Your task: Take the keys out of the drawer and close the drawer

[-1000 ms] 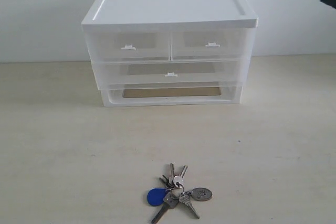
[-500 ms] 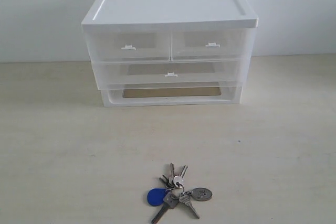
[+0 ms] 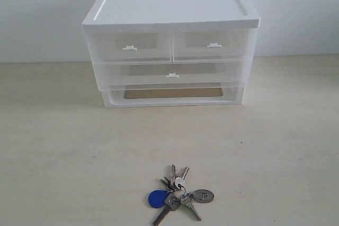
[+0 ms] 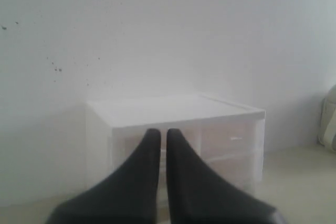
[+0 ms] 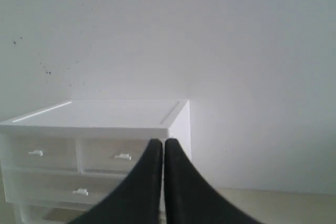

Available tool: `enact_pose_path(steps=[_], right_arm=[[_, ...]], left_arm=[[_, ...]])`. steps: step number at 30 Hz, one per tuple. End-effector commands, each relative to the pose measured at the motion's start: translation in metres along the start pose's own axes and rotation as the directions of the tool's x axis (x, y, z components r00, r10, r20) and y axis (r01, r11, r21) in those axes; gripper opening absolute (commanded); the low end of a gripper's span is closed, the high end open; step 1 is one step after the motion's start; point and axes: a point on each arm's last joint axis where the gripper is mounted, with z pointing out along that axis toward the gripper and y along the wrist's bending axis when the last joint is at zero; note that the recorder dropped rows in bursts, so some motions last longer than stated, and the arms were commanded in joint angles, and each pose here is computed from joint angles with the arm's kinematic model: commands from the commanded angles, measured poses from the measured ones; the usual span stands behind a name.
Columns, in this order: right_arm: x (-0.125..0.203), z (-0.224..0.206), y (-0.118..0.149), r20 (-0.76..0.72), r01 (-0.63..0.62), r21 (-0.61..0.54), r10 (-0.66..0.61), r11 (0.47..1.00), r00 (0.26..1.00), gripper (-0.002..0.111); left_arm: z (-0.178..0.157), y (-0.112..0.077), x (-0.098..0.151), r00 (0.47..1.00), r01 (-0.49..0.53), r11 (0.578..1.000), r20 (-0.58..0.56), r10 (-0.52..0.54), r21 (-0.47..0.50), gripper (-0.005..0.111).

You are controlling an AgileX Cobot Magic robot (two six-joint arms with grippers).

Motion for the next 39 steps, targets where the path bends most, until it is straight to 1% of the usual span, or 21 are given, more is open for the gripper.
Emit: enact_pose_path(steps=[1,5,8,9,11,39], right_arm=[[0.0104,-0.0014,-0.0023,-0.034,-0.009,0.022,0.010,1.000,0.999,0.000],[0.0160,-0.0020,-0.0053,-0.070,-0.050,0.057,0.054,0.997,0.996,0.000],[0.0160,-0.0020,-0.0053,-0.070,-0.052,0.057,0.056,0.997,0.996,0.000],[0.0160,-0.0020,-0.0053,-0.070,-0.052,0.057,0.056,0.997,0.996,0.000],[0.0160,-0.0020,-0.0053,-0.070,-0.052,0.057,0.056,0.997,0.996,0.000],[0.0156,-0.0019,-0.0049,-0.066,-0.052,0.053,0.056,0.997,0.996,0.000]], left_arm=[[-0.0011,-0.0015,0.0100,0.995,0.026,1.000,-0.101,-0.024,0.015,0.004],[-0.0012,-0.0016,0.0105,0.994,0.026,1.000,-0.106,-0.024,0.016,0.004],[-0.0012,-0.0016,0.0105,0.994,0.026,1.000,-0.106,-0.024,0.016,0.004],[-0.0012,-0.0015,0.0105,0.993,0.043,0.999,-0.107,-0.042,0.013,0.004],[-0.0012,-0.0013,0.0106,0.984,0.139,0.990,-0.108,-0.139,0.000,0.004],[-0.0014,-0.0013,0.0105,0.986,0.129,0.992,-0.108,-0.128,0.002,0.004]])
